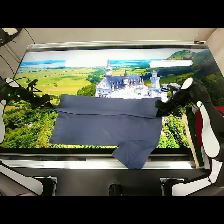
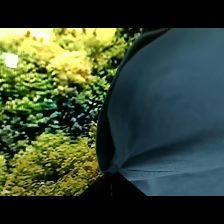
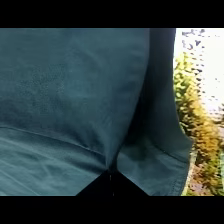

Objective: Fold the shirts.

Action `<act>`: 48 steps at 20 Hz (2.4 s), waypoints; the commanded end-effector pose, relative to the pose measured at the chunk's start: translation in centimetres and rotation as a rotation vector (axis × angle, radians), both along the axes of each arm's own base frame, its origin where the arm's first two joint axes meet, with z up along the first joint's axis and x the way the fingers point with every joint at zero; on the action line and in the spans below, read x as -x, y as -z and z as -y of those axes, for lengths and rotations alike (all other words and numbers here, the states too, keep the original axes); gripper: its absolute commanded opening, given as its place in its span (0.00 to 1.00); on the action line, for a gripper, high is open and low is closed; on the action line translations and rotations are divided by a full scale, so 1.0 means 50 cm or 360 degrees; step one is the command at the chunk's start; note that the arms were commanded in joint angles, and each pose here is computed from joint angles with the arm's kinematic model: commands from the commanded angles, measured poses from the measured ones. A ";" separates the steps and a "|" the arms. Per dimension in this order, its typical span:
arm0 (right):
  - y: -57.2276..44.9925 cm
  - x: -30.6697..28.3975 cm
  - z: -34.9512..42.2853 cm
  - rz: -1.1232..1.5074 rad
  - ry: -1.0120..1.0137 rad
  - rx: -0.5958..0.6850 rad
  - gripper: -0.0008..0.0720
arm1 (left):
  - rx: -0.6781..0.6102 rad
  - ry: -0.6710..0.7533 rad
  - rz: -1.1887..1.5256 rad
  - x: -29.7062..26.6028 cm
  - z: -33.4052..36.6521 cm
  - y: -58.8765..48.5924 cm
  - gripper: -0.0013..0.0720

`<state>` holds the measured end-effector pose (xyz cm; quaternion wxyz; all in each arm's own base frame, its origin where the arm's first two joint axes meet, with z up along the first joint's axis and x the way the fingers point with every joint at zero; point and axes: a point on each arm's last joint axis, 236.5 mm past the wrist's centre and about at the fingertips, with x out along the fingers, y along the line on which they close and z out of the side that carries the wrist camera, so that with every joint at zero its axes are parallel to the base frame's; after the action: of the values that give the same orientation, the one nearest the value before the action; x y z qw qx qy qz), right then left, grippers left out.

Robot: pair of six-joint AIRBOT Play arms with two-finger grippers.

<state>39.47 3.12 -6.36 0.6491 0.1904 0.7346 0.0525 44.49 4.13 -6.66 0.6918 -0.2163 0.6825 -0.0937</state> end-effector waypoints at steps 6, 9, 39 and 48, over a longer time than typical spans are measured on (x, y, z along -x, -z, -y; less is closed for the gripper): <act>0.016 -0.014 -0.009 0.0042 0.0096 -0.0012 0.44 | 0.0077 0.0022 -0.0044 0.006 0.016 0.017 0.68; -0.065 -0.017 0.024 0.0135 0.0103 -0.0032 0.63 | 0.0088 0.0065 -0.0056 0.015 0.000 -0.037 0.63; 0.035 0.384 -0.053 -0.0152 0.0309 -0.0345 0.63 | 0.0051 -0.0056 -0.0396 0.379 0.036 0.077 0.06; 0.080 0.395 -0.107 -0.0103 0.0458 -0.0501 0.58 | 0.0052 -0.0056 -0.0396 0.379 0.036 0.077 0.06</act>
<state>19.37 7.99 -9.78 0.5803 0.3774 0.7183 0.0701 25.58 2.32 -10.59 0.6005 -0.2485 0.7573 -0.0640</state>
